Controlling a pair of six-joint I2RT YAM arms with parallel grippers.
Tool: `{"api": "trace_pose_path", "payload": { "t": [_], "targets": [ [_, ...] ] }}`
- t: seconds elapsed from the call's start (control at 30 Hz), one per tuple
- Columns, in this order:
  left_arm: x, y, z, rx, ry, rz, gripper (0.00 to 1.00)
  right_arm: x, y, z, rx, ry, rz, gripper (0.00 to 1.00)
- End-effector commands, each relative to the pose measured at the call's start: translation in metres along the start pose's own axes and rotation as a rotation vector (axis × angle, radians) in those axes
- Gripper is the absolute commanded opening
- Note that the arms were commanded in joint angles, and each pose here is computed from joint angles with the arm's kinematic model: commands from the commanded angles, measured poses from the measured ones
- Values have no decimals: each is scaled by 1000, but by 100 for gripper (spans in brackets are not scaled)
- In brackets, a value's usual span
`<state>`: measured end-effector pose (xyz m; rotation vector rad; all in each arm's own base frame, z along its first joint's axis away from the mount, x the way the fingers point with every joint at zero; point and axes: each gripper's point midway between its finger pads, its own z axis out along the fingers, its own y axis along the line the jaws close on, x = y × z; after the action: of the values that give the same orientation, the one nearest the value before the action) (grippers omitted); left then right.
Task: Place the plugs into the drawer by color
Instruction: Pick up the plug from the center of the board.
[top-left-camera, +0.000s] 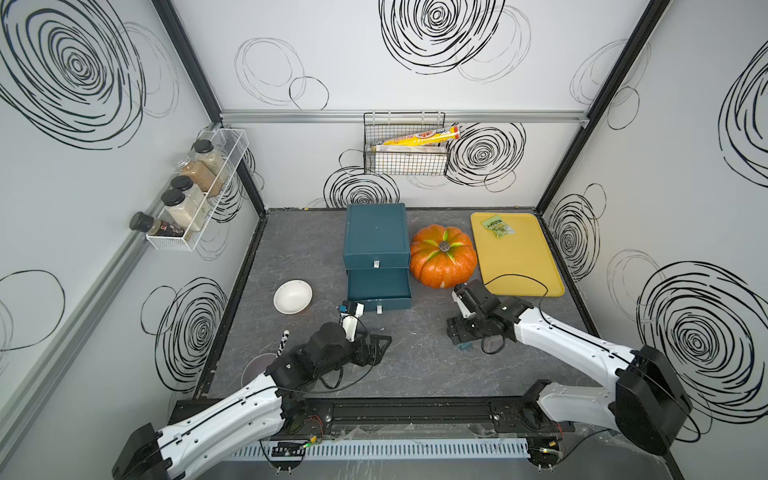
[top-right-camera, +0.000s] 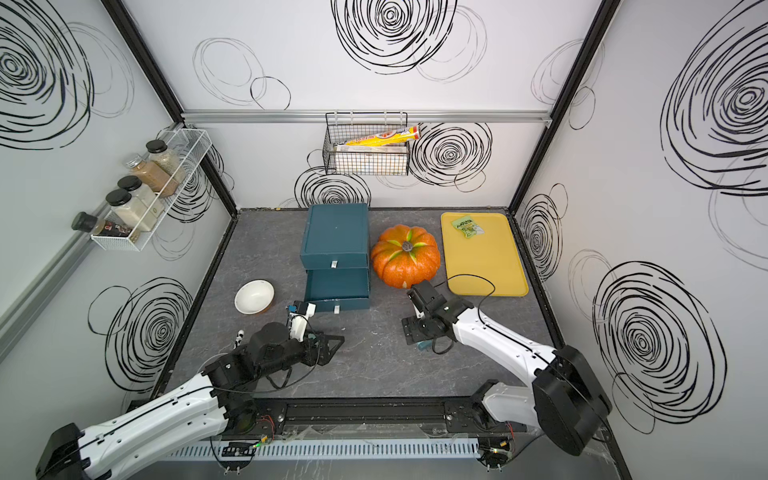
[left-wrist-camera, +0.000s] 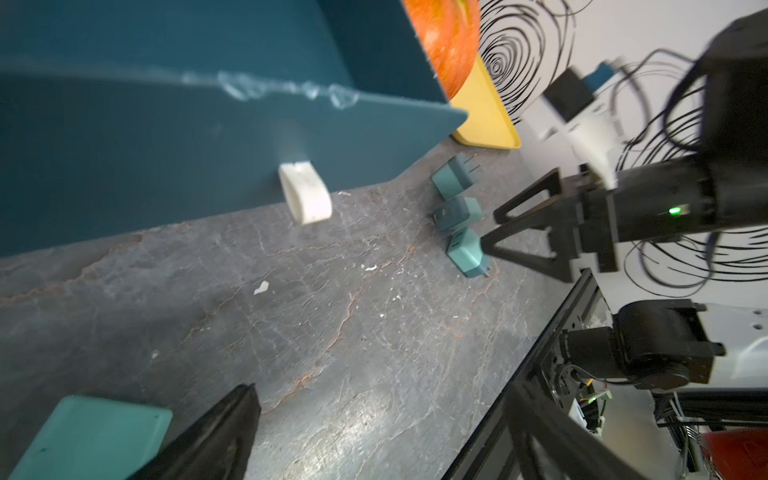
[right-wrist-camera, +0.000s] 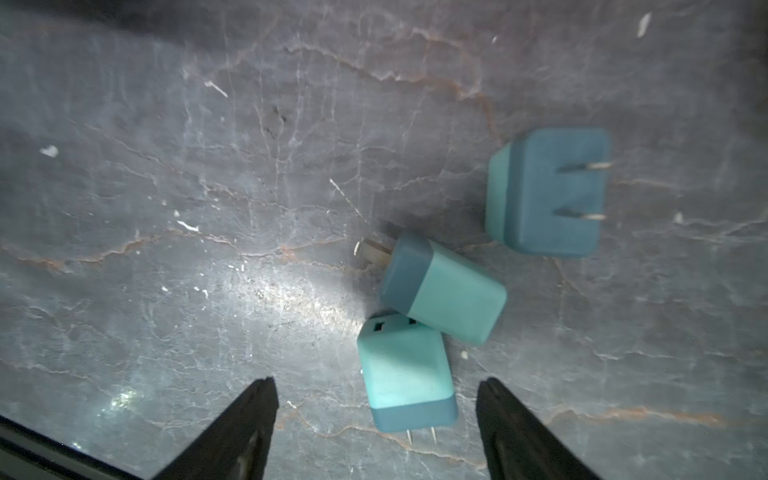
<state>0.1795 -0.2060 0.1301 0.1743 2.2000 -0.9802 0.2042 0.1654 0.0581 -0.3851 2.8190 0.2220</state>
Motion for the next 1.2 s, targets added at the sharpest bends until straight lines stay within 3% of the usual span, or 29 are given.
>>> {"api": "trace_pose_path", "payload": {
  "t": [0.0,0.27,0.4,0.7,0.8,0.9,0.97,1.07,1.17],
  "targets": [
    [-19,-20,-13,74,-78,50,99,11,-6,14,62,68,-2,80],
    [-12,-26,-12,120,-50,41,99,24,-8,25,77,137,-24,81],
    [-23,-36,-18,140,-68,42,99,33,-13,37,120,198,-42,77],
    [-51,-59,-32,143,-85,50,99,30,6,34,22,178,-72,30],
    [-82,-73,-49,106,-143,85,99,12,24,14,-75,83,-87,20],
    [-117,-91,-58,156,-297,130,99,-23,52,-26,-223,-101,-119,17],
    [-134,-80,-59,173,-326,78,98,-51,69,-59,-309,-245,-134,16],
    [-138,-58,-65,211,-440,23,96,-90,84,-102,-369,-422,-145,14],
    [-137,-46,-71,134,-461,45,96,-117,98,-128,-388,-495,-208,14]
  ]
}}
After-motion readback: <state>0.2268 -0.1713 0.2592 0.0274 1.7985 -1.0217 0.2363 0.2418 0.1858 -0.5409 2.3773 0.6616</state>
